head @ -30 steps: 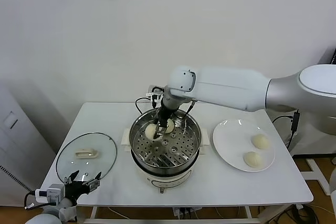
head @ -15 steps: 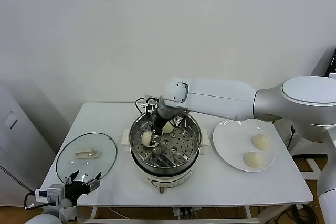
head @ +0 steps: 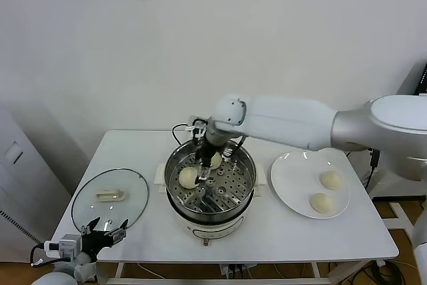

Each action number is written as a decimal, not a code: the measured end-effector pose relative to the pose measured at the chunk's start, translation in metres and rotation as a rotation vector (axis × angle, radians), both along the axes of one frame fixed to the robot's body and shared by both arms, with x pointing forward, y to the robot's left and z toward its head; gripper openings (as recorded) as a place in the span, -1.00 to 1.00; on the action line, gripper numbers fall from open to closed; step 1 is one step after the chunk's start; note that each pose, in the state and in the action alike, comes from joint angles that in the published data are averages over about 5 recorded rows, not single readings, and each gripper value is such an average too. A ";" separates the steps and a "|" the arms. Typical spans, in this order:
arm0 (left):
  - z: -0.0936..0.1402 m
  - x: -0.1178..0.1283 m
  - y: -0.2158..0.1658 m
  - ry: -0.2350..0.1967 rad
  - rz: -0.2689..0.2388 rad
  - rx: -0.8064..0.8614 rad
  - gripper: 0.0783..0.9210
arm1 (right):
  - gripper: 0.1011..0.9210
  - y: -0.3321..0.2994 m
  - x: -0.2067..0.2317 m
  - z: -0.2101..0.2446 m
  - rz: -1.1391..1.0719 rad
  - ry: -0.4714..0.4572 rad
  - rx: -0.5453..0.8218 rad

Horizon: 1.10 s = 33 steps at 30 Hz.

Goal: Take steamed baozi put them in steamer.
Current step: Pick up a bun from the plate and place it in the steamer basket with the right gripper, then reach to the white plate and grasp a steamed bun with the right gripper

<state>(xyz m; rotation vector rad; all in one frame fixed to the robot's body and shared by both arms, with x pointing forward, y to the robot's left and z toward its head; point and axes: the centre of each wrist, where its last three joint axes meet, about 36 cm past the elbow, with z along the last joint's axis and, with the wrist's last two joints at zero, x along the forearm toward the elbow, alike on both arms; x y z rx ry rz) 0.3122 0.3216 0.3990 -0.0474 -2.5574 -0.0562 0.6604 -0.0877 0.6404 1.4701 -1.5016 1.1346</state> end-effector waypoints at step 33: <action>0.008 -0.001 0.002 -0.008 0.003 0.000 0.77 | 0.76 -0.302 0.012 -0.031 0.070 0.033 -0.231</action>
